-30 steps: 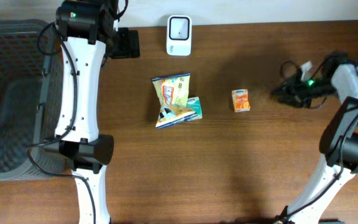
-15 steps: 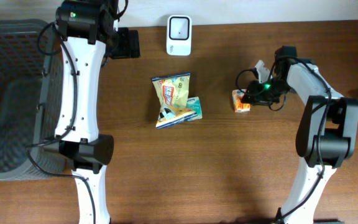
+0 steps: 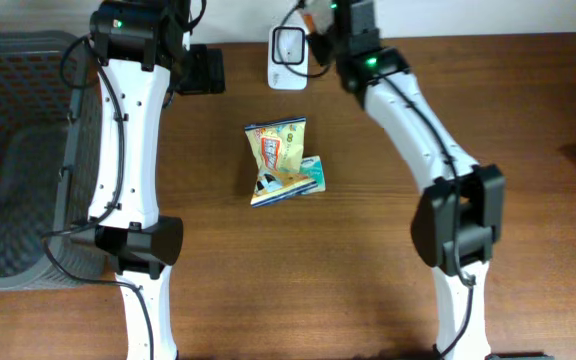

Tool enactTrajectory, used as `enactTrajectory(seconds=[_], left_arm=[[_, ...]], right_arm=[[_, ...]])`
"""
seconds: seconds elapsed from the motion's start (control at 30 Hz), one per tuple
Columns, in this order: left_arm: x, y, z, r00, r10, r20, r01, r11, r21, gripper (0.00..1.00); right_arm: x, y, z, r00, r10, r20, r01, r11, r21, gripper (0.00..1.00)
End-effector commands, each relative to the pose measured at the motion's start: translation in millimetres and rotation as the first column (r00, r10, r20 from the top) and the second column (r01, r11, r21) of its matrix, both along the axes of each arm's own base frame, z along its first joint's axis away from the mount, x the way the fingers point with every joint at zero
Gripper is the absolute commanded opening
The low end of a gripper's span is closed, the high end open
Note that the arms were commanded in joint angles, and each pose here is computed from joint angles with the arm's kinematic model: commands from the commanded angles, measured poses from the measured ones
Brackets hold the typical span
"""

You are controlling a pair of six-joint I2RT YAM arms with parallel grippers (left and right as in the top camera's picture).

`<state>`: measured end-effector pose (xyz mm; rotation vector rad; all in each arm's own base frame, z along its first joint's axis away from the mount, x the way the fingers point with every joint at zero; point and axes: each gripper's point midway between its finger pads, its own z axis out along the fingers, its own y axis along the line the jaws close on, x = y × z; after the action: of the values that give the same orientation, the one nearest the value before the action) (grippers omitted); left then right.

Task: Scan the item barcode
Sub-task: 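Hold the orange box up to the scanner with right gripper, then carry the orange box to the right edge and release it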

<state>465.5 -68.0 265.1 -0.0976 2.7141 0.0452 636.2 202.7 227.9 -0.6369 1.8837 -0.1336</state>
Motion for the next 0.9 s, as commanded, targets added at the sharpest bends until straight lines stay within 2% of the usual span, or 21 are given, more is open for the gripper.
enactTrajectory(seconds=[0.0, 0.07, 0.2, 0.27, 0.33, 0.4, 0.47, 0.53, 0.6, 0.63, 0.67, 0.77, 0.8, 0.87], left_arm=[[-1, 2, 2, 1.000, 0.014, 0.005, -0.014, 1.000, -0.001, 0.99], [-1, 2, 2, 1.000, 0.014, 0.005, -0.014, 1.000, -0.001, 0.99], [-1, 2, 2, 1.000, 0.014, 0.005, -0.014, 1.000, -0.001, 0.99], [-1, 2, 2, 1.000, 0.014, 0.005, -0.014, 1.000, -0.001, 0.99], [-1, 2, 2, 1.000, 0.014, 0.005, -0.014, 1.000, -0.001, 0.99], [-1, 2, 2, 1.000, 0.014, 0.005, -0.014, 1.000, -0.001, 0.99], [-1, 2, 2, 1.000, 0.014, 0.005, -0.014, 1.000, -0.001, 0.99], [-1, 2, 2, 1.000, 0.014, 0.005, -0.014, 1.000, -0.001, 0.99], [-1, 2, 2, 1.000, 0.014, 0.005, -0.014, 1.000, -0.001, 0.99], [-1, 2, 2, 1.000, 0.014, 0.005, -0.014, 1.000, -0.001, 0.99], [-1, 2, 2, 1.000, 0.014, 0.005, -0.014, 1.000, -0.001, 0.99], [-1, 2, 2, 1.000, 0.014, 0.005, -0.014, 1.000, -0.001, 0.99], [-1, 2, 2, 1.000, 0.014, 0.005, -0.014, 1.000, -0.001, 0.99], [-1, 2, 2, 1.000, 0.014, 0.005, -0.014, 1.000, -0.001, 0.99]], right_arm=[[18, 1, -47, 1.000, -0.024, 0.005, 0.025, 0.996, -0.080, 0.04], [22, 23, -66, 0.995, 0.098, 0.034, -0.091, 0.983, -0.162, 0.04], [21, 35, -68, 0.989, 0.141, 0.046, -0.133, 0.982, -0.136, 0.04], [30, 11, -48, 0.997, -0.020, 0.070, 0.022, 0.999, -0.037, 0.04], [32, -50, 0, 0.962, -0.258, 0.095, 0.252, 0.965, 0.070, 0.04], [18, -120, 24, 0.881, -0.469, 0.059, 0.463, 0.882, 0.090, 0.04], [-26, -236, 26, 0.716, -0.696, -0.060, 0.696, 0.718, -0.011, 0.04], [-77, -328, -10, 0.543, -0.808, -0.228, 0.801, 0.580, -0.147, 0.04], [-120, -385, -32, 0.391, -0.862, -0.323, 0.852, 0.472, -0.229, 0.04], [-136, -405, -38, 0.341, -0.871, -0.355, 0.861, 0.440, -0.253, 0.04], [-152, -428, -49, 0.300, -0.862, -0.409, 0.871, 0.422, -0.252, 0.04], [-180, -462, -84, 0.258, -0.785, -0.563, 0.891, 0.419, -0.176, 0.04], [-193, -481, -96, 0.219, -0.793, -0.569, 0.906, 0.382, -0.183, 0.05], [-206, -504, -113, 0.183, -0.802, -0.569, 0.925, 0.336, -0.178, 0.12]])
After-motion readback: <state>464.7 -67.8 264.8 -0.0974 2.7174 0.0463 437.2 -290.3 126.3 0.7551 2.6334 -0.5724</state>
